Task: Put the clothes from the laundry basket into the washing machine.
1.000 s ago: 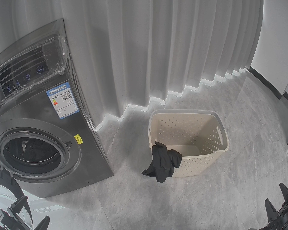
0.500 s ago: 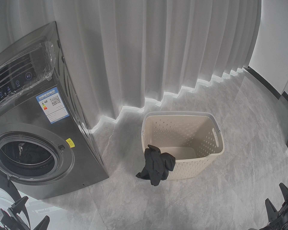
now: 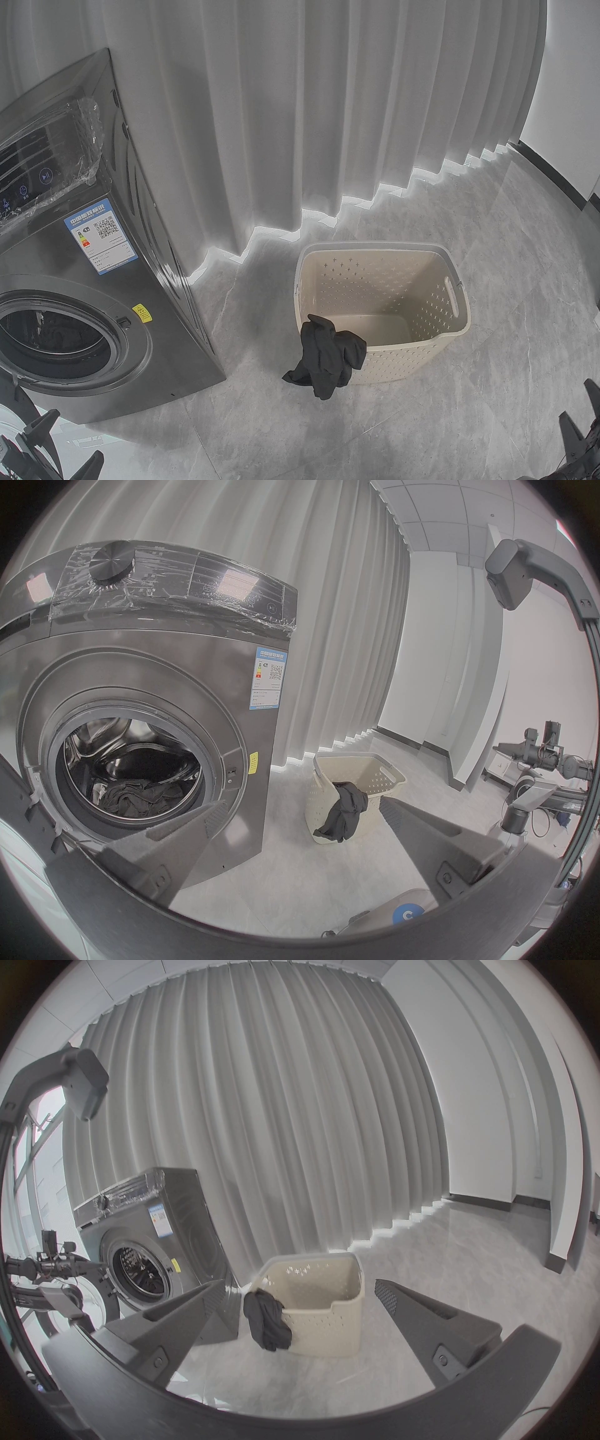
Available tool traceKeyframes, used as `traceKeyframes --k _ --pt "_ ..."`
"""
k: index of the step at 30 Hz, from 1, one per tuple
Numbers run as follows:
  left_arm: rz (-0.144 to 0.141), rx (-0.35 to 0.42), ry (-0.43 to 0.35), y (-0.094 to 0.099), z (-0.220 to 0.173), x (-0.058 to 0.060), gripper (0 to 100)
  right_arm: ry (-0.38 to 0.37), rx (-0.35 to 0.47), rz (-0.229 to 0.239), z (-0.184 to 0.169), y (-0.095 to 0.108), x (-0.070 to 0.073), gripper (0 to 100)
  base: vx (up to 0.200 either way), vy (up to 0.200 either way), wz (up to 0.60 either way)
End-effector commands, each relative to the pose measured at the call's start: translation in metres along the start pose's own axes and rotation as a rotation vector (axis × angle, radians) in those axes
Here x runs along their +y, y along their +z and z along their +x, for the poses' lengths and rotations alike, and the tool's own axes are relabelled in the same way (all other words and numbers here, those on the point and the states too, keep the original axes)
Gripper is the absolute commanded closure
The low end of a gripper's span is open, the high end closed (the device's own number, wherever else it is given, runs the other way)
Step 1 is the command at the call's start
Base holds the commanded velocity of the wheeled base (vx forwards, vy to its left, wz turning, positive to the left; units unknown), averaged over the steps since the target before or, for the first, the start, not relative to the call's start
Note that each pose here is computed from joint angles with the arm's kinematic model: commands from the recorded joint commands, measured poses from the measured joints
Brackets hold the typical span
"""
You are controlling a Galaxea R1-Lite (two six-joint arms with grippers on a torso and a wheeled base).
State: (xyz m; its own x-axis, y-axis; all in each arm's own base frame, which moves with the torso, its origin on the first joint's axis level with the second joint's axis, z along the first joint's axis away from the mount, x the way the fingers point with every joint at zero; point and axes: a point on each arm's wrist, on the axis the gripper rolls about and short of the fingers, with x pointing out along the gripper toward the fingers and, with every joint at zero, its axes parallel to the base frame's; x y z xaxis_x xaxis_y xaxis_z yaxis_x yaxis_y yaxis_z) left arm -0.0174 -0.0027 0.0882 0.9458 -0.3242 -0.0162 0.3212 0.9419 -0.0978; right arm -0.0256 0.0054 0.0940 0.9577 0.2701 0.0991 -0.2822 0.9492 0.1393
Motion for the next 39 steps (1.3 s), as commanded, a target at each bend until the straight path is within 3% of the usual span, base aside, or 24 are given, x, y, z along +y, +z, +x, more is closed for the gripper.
traceKeyframes --k 1,5,7,9,14,20,23,28,39 --pt "-0.005 0.015 -0.001 -0.004 0.001 0.001 0 0.032 -0.044 0.001 0.002 0.059 0.01 0 0.0 0.0 0.0" --pt "-0.013 0.015 -0.001 -0.004 0.001 0.001 0 0.143 0.227 0.093 0.046 0.068 0.003 0 0.0 0.0 0.0" --pt "-0.019 0.015 -0.001 -0.004 0.001 0.001 0 0.163 0.364 0.147 0.073 0.065 -0.003 0 0.0 0.0 0.0" --pt "-0.021 0.015 -0.001 -0.004 0.001 0.001 0 0.209 0.458 0.186 0.1 0.062 -0.006 0 0.1 0.0 0.0" --pt "-0.022 0.015 -0.001 -0.004 0.001 0.001 0 0.339 0.578 0.21 0.168 0.046 -0.004 0 0.2 0.0 0.0" --pt "-0.019 0.015 -0.001 -0.004 0.001 0.001 0 0.414 0.615 0.22 0.238 0.014 0.008 0 0.0 0.0 0.0" --pt "-0.019 0.015 -0.001 -0.004 0.001 0.001 0 0.44 0.626 0.23 0.268 -0.007 0.027 0 0.0 0.0 0.0" --pt "-0.018 0.015 -0.001 -0.004 0.001 0.001 0 0.458 0.646 0.267 0.295 -0.032 0.055 0 0.0 0.0 0.0" --pt "-0.012 0.015 -0.001 -0.004 0.001 0.001 0 0.479 0.676 0.288 0.332 -0.061 0.072 0 0.0 0.0 0.0"
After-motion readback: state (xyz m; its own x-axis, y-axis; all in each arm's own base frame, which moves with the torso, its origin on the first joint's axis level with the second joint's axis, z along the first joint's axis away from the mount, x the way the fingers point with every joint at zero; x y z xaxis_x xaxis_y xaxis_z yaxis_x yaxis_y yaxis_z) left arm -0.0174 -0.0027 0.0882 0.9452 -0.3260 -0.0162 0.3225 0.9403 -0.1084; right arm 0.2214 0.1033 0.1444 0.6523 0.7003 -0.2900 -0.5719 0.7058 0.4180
